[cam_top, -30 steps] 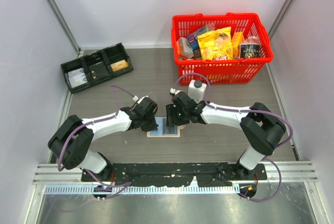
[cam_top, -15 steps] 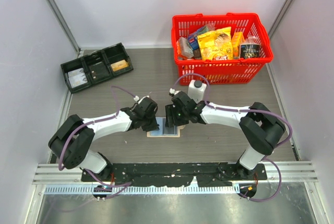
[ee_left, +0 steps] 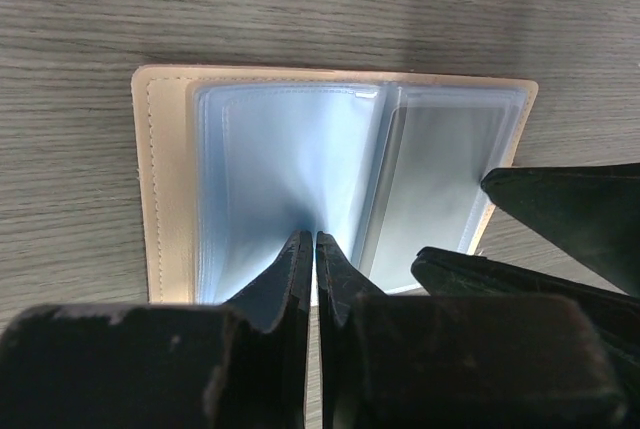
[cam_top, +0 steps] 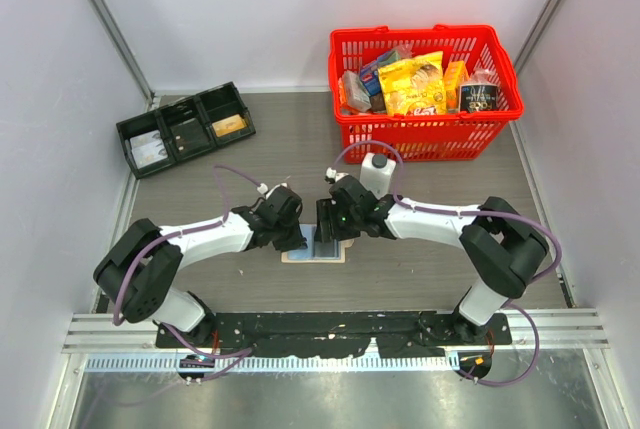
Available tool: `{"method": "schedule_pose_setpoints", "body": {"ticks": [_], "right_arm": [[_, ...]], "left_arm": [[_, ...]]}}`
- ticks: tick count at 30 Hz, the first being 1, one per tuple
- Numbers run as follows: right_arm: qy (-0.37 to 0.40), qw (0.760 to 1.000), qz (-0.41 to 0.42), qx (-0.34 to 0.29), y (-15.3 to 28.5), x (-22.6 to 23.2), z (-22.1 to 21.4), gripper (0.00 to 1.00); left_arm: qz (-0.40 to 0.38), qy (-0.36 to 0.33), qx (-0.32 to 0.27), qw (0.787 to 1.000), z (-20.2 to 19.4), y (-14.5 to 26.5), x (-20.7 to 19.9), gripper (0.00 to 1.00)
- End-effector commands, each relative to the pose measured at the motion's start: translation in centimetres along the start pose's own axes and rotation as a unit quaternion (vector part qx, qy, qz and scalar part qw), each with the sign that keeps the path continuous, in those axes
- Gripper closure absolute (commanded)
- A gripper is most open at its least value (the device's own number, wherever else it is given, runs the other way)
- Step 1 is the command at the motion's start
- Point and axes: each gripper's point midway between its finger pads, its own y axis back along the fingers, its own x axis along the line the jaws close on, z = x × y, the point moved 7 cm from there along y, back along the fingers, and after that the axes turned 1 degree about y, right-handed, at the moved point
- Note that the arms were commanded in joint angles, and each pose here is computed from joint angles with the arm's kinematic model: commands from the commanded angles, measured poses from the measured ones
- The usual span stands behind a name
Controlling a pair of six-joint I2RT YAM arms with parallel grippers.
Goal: Take the credit cards out of the card holder
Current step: Remove the credit card from the card holder.
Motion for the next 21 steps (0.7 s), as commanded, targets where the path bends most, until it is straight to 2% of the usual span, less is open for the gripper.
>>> {"method": "schedule_pose_setpoints", "body": {"ticks": [1, 9, 15, 21], "right_arm": [[-0.008, 0.999, -0.020, -0.045, 1.2, 0.1, 1.4, 0.40], [-0.028, 0.998, -0.032, -0.040, 0.8, -0.3, 1.3, 0.39], [-0.044, 0.998, -0.028, -0.027, 0.1, -0.7, 0.4, 0.38], [-0.060, 0.998, -0.006, -0.018, -0.3, -0.5, -0.1, 0.38]], "left_arm": [[-0.012, 0.005, 0.012, 1.000, -0.3, 0.4, -0.2, 0.90], [-0.049, 0.005, -0.002, 0.999, 1.0, 1.2, -2.5, 0.87], [-0.062, 0.003, 0.007, 0.998, 1.3, 0.6, -3.5, 0.83], [-0.060, 0.003, 0.028, 0.998, 0.8, -0.7, -3.5, 0.83]]}}
